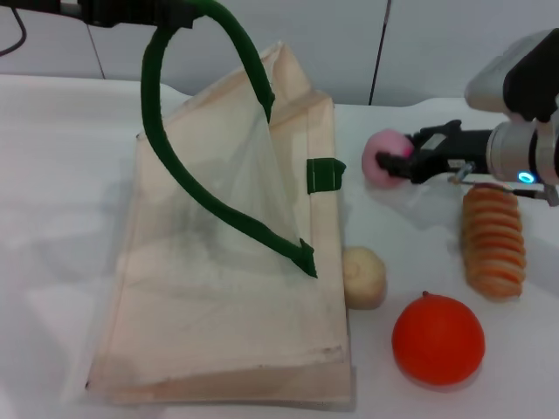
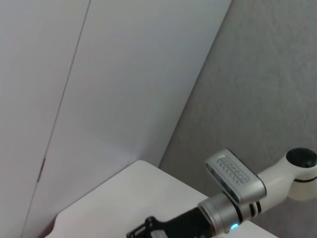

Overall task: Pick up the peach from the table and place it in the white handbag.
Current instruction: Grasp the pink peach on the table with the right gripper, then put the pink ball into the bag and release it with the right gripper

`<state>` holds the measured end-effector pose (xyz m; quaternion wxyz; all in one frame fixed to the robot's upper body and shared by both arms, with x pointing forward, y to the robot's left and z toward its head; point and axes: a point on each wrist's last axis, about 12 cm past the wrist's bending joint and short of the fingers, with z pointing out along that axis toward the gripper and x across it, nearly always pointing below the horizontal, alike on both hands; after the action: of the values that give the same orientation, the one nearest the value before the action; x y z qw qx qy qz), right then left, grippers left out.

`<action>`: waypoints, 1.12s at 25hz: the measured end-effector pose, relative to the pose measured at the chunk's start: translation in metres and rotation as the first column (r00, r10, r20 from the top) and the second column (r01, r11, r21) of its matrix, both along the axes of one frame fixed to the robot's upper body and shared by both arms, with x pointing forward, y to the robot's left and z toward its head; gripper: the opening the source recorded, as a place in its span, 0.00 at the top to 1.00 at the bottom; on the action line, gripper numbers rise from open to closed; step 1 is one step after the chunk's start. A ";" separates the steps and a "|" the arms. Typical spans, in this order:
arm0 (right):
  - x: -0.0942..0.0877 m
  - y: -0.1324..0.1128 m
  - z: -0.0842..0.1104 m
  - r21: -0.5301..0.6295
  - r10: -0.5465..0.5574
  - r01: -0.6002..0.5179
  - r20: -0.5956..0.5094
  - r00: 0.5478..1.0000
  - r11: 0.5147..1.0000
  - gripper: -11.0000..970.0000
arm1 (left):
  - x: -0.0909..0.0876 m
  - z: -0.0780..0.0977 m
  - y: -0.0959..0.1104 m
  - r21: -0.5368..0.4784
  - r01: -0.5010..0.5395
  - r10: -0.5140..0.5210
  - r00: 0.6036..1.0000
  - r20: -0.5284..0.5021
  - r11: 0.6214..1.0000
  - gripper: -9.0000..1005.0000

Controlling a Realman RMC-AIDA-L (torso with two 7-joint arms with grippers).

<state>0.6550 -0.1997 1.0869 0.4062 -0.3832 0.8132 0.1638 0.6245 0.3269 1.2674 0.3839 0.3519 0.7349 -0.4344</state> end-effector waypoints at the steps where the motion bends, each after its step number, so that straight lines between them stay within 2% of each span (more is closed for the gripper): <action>1: 0.001 -0.001 0.001 0.007 -0.014 0.014 0.008 1.000 1.000 0.52 | 0.000 0.000 0.000 0.000 0.000 0.000 1.000 0.000 1.000 0.77; 7: 0.011 -0.017 0.013 0.130 -0.175 0.166 0.059 0.983 0.977 0.53 | 0.000 0.000 0.000 0.001 0.000 0.000 1.000 0.002 1.000 0.77; 12: 0.008 -0.029 0.017 0.192 -0.200 0.186 0.058 0.978 0.964 0.54 | 0.000 0.000 0.000 0.001 0.000 0.000 1.000 0.002 1.000 0.76; 14: 0.004 -0.029 0.020 0.226 -0.167 0.153 0.045 0.985 0.962 0.54 | 0.000 0.000 0.001 0.001 -0.001 0.001 1.000 0.002 1.000 0.76; 18: -0.008 -0.028 0.026 0.274 -0.026 0.016 0.032 0.999 0.962 0.54 | 0.000 0.001 0.001 0.002 -0.003 0.003 1.000 0.003 1.000 0.76; 19: -0.013 -0.025 0.025 0.277 0.028 -0.033 0.024 0.999 0.960 0.54 | 0.000 0.001 0.001 0.002 -0.003 0.003 1.000 0.003 1.000 0.76; 24: -0.020 -0.016 0.022 0.264 0.108 -0.109 0.020 0.994 0.958 0.55 | 0.001 0.002 0.001 0.004 -0.004 0.004 1.000 0.006 1.000 0.76; 25: -0.023 -0.009 0.023 0.256 0.157 -0.156 0.017 0.987 0.954 0.55 | 0.001 0.003 0.001 0.004 -0.003 0.003 1.000 0.008 1.000 0.76; 28: -0.025 0.001 0.023 0.239 0.212 -0.209 0.014 0.977 0.948 0.55 | 0.003 0.006 -0.001 0.006 0.001 -0.001 1.000 0.016 1.000 0.75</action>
<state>0.6302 -0.1989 1.1103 0.4247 -0.4149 0.7446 0.3052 0.6272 0.3261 1.2738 0.3885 0.3568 0.7329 -0.4296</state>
